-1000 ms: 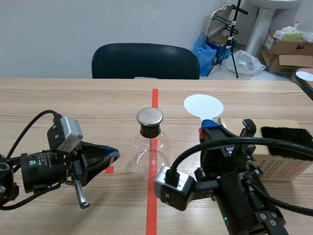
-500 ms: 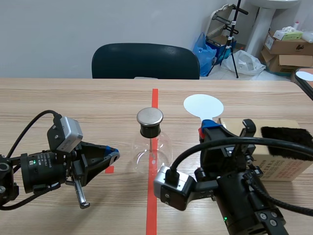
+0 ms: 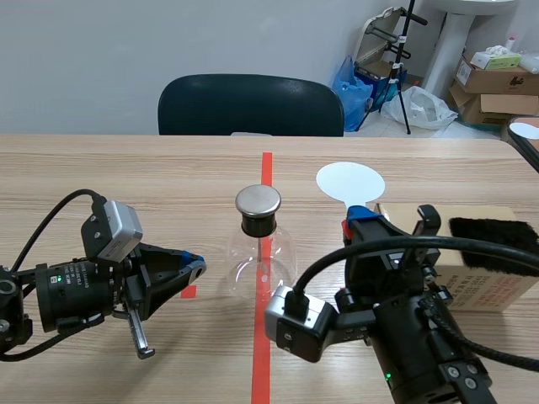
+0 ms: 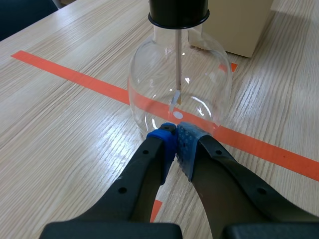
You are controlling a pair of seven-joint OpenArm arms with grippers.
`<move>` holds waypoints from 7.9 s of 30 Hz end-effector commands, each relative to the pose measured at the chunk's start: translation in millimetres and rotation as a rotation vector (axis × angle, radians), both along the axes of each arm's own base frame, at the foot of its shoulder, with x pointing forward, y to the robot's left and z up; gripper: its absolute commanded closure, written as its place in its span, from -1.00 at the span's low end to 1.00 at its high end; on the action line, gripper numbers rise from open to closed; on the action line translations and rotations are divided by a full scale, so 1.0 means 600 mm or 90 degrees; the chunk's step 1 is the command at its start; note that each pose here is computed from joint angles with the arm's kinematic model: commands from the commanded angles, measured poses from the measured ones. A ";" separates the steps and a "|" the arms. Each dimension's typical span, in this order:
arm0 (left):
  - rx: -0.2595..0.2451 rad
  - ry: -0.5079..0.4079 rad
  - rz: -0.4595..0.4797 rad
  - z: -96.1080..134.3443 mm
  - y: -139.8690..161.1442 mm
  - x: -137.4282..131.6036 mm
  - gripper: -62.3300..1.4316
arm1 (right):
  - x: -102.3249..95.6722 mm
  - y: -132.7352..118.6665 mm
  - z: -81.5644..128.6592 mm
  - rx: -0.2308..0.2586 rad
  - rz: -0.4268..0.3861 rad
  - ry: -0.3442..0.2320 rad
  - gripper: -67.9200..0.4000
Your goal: Do the electroscope experiment
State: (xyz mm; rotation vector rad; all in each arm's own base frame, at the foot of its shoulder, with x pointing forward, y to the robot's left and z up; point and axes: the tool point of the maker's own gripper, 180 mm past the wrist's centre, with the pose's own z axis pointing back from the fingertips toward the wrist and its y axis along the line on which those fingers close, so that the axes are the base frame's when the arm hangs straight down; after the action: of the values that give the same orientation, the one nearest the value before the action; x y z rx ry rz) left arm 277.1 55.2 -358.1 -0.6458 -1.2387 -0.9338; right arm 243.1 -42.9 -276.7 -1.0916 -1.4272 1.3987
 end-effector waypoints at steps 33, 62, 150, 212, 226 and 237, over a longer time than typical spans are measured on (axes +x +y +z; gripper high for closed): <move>-0.020 -0.014 0.005 0.015 -0.005 0.007 0.86 | 0.008 -0.009 0.011 -0.006 -0.005 -0.020 0.96; -0.019 -0.017 0.008 0.015 -0.004 0.009 0.86 | 0.020 -0.010 0.020 -0.001 0.007 -0.030 0.96; -0.012 -0.027 0.015 0.015 -0.001 0.013 0.86 | 0.040 -0.028 0.019 -0.016 -0.024 -0.022 0.96; -0.010 -0.027 0.013 0.014 -0.002 0.012 0.86 | 0.015 0.063 0.017 -0.037 0.185 -0.020 0.96; -0.010 -0.027 0.013 0.014 -0.002 0.012 0.86 | -0.003 0.088 0.015 -0.040 0.250 -0.018 0.96; -0.010 -0.027 0.013 0.014 -0.002 0.012 0.86 | -0.004 0.090 0.010 -0.044 0.254 -0.008 0.96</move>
State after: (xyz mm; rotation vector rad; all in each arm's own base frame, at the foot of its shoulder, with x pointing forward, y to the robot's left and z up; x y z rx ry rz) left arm 280.6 57.3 -357.9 -0.6168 -1.2547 -0.9346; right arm 236.8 14.4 -276.3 -0.8626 -1.6688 1.7363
